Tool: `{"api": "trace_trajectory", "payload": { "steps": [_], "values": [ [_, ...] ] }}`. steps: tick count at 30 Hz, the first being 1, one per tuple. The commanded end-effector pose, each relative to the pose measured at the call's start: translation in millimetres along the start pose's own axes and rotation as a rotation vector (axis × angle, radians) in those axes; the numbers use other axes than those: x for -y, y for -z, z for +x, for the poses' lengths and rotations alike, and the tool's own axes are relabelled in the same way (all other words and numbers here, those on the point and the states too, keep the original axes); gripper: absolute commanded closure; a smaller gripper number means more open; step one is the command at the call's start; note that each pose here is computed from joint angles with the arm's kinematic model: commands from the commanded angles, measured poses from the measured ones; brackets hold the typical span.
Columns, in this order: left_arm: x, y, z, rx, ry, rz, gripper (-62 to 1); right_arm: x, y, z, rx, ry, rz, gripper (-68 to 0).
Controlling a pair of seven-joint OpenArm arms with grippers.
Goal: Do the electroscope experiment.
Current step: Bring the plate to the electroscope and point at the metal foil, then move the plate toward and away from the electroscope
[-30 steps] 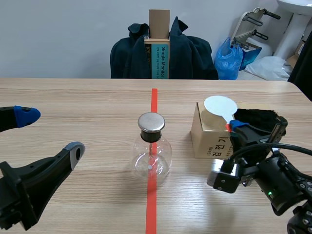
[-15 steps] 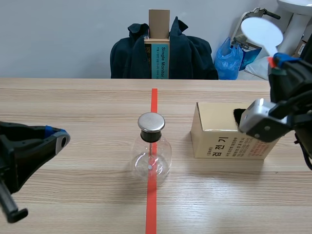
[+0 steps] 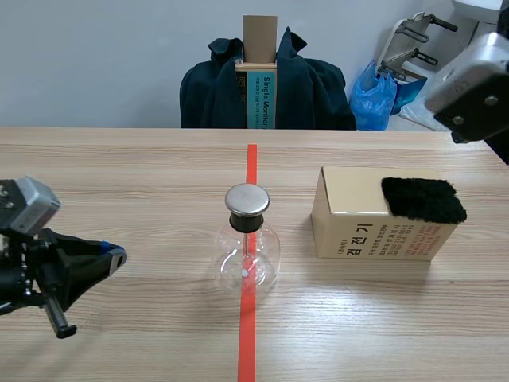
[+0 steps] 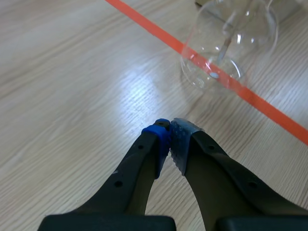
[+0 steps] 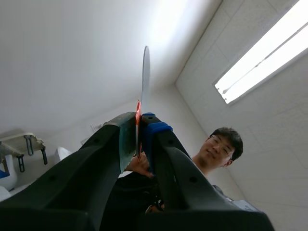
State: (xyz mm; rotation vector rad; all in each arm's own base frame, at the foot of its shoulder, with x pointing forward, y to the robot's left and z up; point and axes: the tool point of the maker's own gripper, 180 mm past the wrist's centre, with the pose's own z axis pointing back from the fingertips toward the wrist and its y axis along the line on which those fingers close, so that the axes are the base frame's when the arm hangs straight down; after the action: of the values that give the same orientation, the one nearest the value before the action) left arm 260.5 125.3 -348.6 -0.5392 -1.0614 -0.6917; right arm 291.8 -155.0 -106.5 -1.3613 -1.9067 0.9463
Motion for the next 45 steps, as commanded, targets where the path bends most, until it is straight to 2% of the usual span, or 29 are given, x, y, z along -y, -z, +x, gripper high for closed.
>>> {"api": "trace_trajectory", "payload": {
  "steps": [1, 4, 7, 10, 12, 16, 20, 29, 39, 45],
  "values": [
    [16, 11, 17, 0.069, 0.003, -0.067, -3.0, 18, 5, 2.5, 0.022, -0.021, -0.084, -0.7],
    [29, 28, 8, 0.057, 0.010, -0.116, -3.0, 8, 5, 10.9, 0.064, -0.004, -0.030, -0.7],
    [29, 44, 3, 0.067, -0.001, -0.073, -2.9, -11, 4, 17.8, 0.084, 0.005, 0.060, -0.7],
    [25, 58, -2, 0.057, 0.023, -0.021, -3.0, -35, -2, 27.9, 0.113, -0.008, 0.164, -0.7],
    [28, 63, -6, 0.044, 0.036, -0.018, -3.0, -51, -8, 37.8, 0.141, -0.008, 0.210, -0.7],
    [38, 69, -10, 0.028, 0.057, -0.040, -3.0, -81, -25, 59.1, 0.195, 0.004, 0.288, -0.7],
    [39, 70, -6, 0.051, 0.057, -0.039, -3.0, -108, -43, 74.1, 0.233, 0.020, 0.364, -0.7],
    [38, 70, -5, 0.053, 0.059, -0.032, -2.9, -154, -67, 83.2, 0.272, 0.043, 0.512, -0.7],
    [38, 70, -5, 0.054, 0.059, -0.033, -2.9, -163, -78, 93.5, 0.345, 0.071, 0.555, -0.7],
    [38, 70, -5, 0.054, 0.059, -0.032, -2.9, -160, -83, 105.1, 0.421, 0.089, 0.555, -0.7]
  ]
}}
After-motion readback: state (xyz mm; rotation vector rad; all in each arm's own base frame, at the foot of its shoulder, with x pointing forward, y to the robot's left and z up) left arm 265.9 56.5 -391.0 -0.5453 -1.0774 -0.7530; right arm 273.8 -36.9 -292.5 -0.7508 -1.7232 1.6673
